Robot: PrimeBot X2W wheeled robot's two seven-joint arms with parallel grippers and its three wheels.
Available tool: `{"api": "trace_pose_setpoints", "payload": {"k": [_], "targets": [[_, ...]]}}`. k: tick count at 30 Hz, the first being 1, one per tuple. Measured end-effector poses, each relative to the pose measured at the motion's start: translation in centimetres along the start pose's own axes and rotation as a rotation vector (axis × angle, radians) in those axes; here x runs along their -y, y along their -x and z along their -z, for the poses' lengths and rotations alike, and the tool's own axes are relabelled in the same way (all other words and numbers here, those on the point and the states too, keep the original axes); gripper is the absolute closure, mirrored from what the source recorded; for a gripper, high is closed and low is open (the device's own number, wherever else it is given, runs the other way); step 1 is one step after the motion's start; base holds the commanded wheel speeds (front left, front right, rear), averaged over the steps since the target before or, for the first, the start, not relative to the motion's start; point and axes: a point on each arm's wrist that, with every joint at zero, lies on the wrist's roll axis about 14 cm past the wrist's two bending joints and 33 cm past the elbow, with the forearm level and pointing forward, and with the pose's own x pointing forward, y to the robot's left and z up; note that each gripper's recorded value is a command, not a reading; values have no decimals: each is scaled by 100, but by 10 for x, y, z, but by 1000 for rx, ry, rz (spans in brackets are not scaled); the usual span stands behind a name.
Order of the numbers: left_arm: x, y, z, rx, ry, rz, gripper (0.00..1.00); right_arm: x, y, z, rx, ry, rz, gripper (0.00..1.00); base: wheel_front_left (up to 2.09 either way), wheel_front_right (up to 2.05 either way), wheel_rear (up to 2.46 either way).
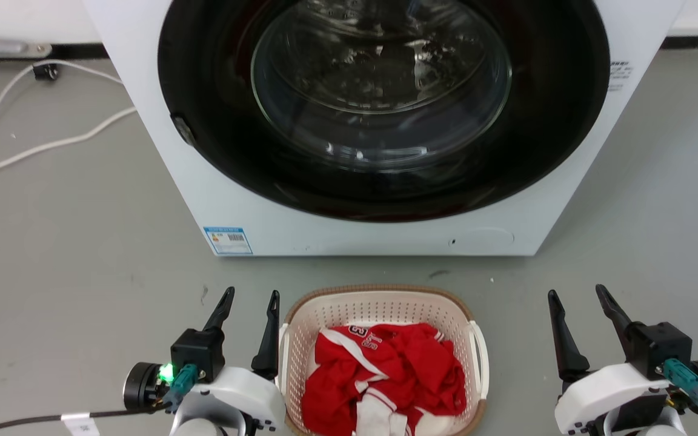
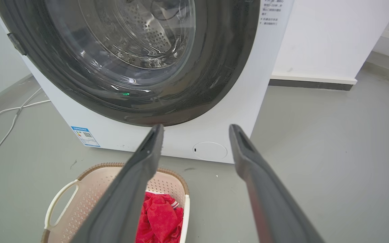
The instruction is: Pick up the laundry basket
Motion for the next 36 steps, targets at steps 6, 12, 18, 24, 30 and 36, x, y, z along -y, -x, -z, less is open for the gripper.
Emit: {"api": "trace_pose_setpoints", "payload": {"k": [6, 12, 18, 24, 30, 36], "targets": [[-6, -19, 44, -131, 44, -2, 0, 0, -18, 40, -114, -31, -3, 0, 0, 0, 0], [-15, -48, 95, -272, 91, -12, 0, -2, -43, 90, -241, -55, -15, 0, 0, 0, 0], [-27, -65, 146, -420, 130, -32, 0, -3, -59, 144, -387, -80, -19, 0, 0, 0, 0], [-43, -75, 194, -579, 147, -56, 0, -7, -69, 195, -536, -107, -30, 0, 0, 0, 0], [-45, -73, 235, -737, 159, -49, 0, -15, -69, 239, -679, -135, -50, 0, 0, 0, 0], [-44, -67, 267, -862, 185, -42, 0, -20, -69, 271, -793, -141, -71, 0, 0, 0, 0]]}}
